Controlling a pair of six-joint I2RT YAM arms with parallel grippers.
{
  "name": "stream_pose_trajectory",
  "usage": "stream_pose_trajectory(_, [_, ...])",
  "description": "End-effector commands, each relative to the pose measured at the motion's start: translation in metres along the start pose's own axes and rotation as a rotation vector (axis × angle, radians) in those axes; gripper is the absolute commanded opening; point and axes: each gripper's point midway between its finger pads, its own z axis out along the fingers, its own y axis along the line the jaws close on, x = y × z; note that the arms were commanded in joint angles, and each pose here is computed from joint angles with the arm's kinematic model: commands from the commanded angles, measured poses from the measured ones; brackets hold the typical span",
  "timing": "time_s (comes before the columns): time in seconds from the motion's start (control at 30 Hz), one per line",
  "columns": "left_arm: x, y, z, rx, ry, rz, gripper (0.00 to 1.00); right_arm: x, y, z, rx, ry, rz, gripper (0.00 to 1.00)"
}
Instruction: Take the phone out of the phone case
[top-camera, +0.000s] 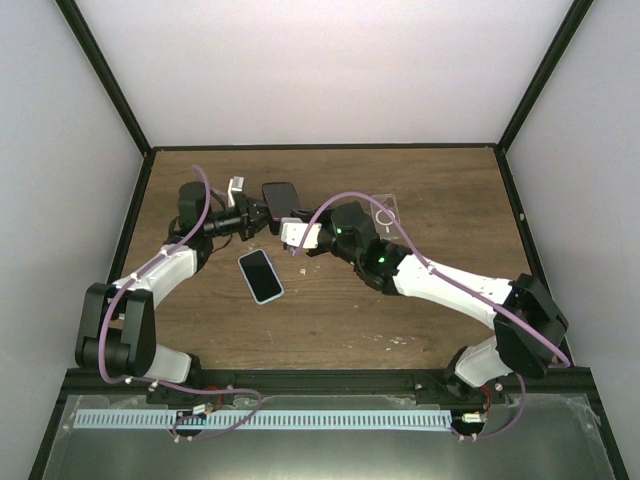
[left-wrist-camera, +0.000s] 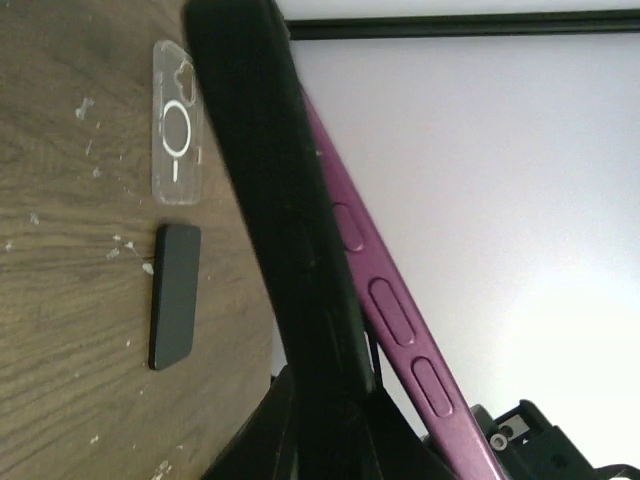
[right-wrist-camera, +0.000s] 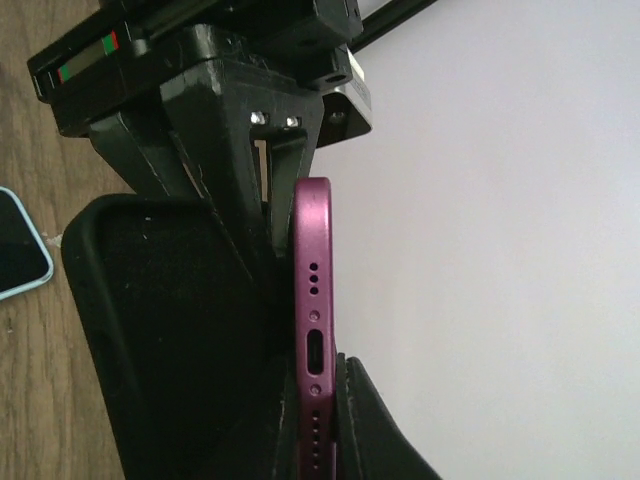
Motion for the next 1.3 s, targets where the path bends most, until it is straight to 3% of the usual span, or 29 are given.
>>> stream_pose_trajectory(0.0, [0.002,-0.019,-0.006,0.028,0.001,0.103,0.00,-0.039,-0.046,-0.014,0.078,-0.081,0.084,0.01])
stream_pose_trajectory(0.23, [-0.009,-0.008,-0.009,0.003,-0.036,0.094,0.00,-0.072,-0.062,-0.050,0.023,-0.205,0.183,0.01])
stream_pose_trajectory(0.5, [-0.019,0.009,-0.017,-0.044,-0.077,0.106,0.00,-0.090,-0.089,-0.076,0.042,-0.257,0.248,0.01])
stream_pose_trajectory(0.7, [-0.015,0.005,-0.022,-0.062,-0.051,0.283,0.00,-0.102,-0.118,-0.095,0.095,-0.287,0.277,0.01])
stream_pose_trajectory(0.87, [-0.008,-0.001,-0.029,-0.096,-0.045,0.447,0.00,-0.085,-0.133,-0.100,0.140,-0.245,0.296,0.01])
stream_pose_trajectory(1.27, [0.009,0.006,0.007,-0.130,0.016,0.513,0.00,-0.036,-0.166,-0.106,0.249,-0.132,0.385,0.01])
